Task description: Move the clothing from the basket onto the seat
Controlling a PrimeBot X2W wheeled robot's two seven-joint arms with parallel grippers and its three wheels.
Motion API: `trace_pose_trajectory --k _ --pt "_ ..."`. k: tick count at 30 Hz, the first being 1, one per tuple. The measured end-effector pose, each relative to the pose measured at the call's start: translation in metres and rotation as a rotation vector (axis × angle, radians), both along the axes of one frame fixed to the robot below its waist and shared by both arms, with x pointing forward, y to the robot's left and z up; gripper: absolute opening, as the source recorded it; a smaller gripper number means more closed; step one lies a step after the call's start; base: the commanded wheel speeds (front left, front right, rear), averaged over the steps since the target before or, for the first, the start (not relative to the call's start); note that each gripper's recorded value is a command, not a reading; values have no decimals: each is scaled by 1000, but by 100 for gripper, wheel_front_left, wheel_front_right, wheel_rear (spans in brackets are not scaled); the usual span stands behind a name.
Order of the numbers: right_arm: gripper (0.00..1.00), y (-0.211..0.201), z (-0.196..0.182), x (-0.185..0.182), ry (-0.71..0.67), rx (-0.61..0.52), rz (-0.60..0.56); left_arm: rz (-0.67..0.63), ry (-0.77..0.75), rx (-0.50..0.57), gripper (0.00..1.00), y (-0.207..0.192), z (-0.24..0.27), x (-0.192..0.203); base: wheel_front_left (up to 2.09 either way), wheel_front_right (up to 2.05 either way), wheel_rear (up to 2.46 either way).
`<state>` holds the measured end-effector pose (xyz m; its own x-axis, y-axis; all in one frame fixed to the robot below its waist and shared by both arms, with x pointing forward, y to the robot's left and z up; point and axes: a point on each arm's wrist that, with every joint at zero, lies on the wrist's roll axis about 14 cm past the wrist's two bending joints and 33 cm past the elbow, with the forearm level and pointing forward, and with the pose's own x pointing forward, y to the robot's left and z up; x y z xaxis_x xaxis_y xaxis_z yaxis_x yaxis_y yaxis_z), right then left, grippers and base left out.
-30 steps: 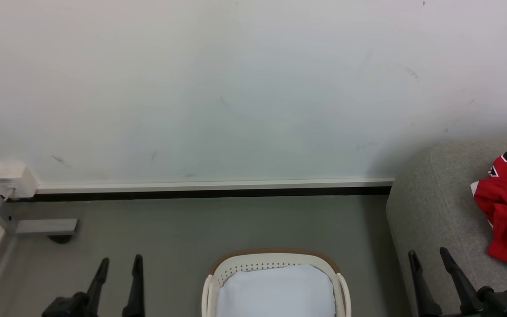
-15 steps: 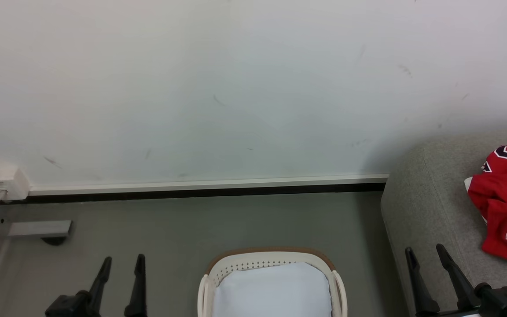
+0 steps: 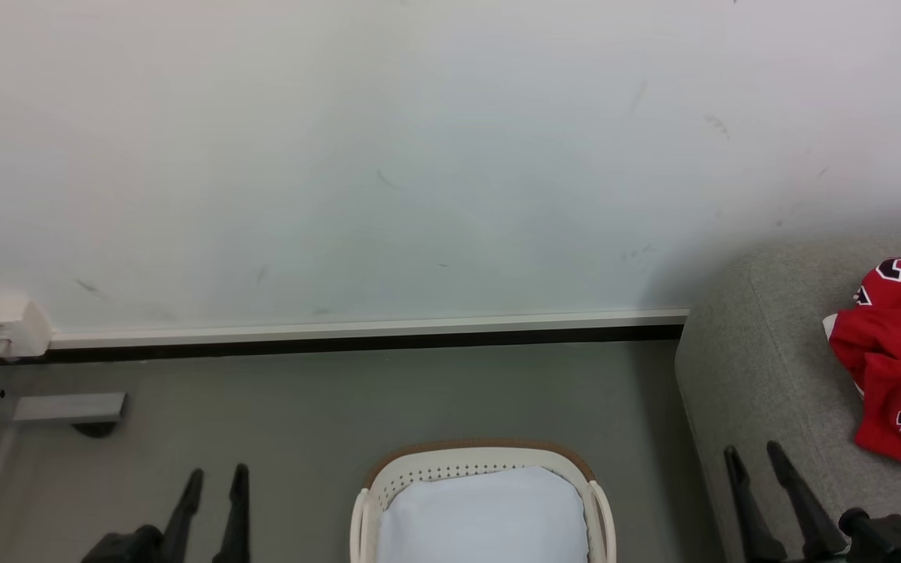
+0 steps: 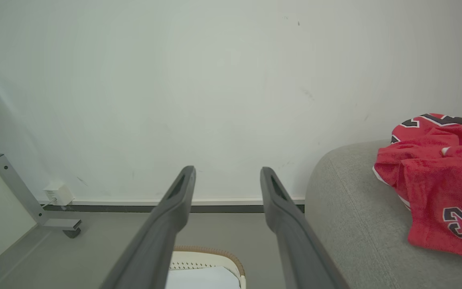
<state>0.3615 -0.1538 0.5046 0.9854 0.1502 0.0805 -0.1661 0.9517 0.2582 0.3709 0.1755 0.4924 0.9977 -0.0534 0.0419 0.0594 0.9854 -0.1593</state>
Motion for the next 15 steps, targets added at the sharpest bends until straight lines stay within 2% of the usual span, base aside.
trace_pose_trajectory --k 5,15 --pt "0 0 -21 -9 69 16 -5 9 75 -29 0 0 -22 -9 0 0 0" --pt "0 -11 -24 -6 123 188 -54 53 107 -210 0 8 -24 -7 0 0 0"
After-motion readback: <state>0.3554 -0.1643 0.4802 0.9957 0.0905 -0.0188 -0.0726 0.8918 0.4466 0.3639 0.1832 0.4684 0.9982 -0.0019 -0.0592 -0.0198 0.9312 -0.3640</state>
